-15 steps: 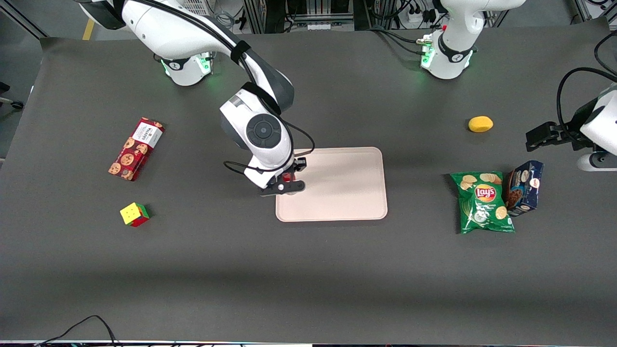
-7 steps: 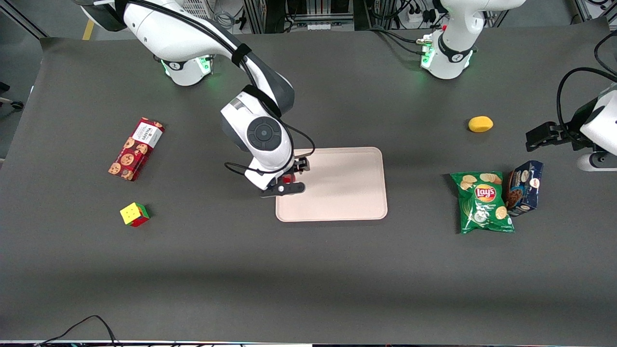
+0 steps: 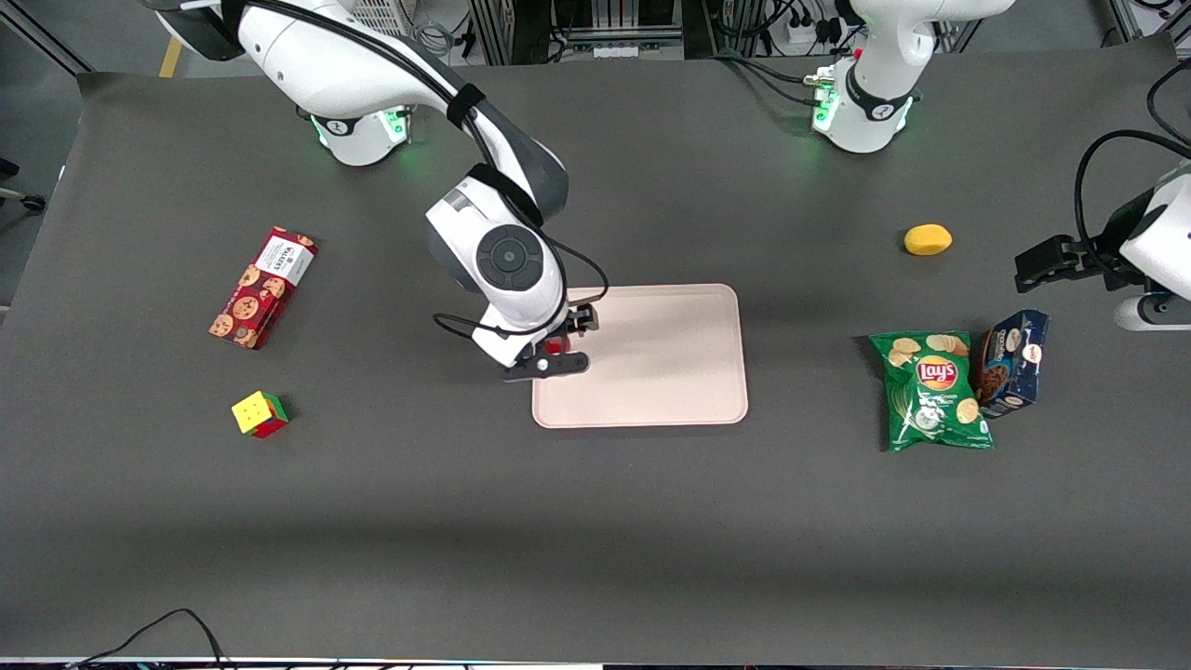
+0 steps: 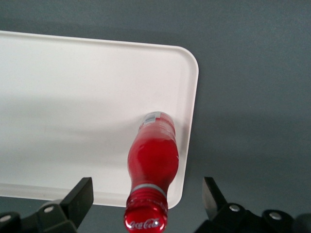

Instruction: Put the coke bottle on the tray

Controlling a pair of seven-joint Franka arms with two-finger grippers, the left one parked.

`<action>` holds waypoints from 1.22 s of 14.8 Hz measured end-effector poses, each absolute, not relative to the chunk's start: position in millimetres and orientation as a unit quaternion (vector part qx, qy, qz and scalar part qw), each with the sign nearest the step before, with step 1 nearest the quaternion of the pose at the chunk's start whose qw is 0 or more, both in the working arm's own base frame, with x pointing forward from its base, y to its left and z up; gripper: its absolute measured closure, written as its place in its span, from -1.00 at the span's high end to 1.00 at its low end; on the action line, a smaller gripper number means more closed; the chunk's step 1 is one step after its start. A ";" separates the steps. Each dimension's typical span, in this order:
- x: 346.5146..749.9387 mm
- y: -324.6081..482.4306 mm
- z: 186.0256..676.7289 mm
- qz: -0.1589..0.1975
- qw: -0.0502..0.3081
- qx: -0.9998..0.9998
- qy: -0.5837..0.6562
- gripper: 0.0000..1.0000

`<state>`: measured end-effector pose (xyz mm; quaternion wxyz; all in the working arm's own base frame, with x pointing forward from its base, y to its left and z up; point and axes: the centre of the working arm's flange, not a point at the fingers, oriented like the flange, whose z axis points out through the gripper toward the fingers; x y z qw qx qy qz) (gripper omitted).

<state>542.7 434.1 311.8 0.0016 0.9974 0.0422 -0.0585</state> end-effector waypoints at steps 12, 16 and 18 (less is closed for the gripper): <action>512.9 319.7 599.9 0.005 0.042 0.995 0.092 1.00; 500.1 249.1 639.2 0.001 0.056 0.998 0.039 1.00; 509.8 207.7 637.0 -0.004 0.060 0.998 0.002 1.00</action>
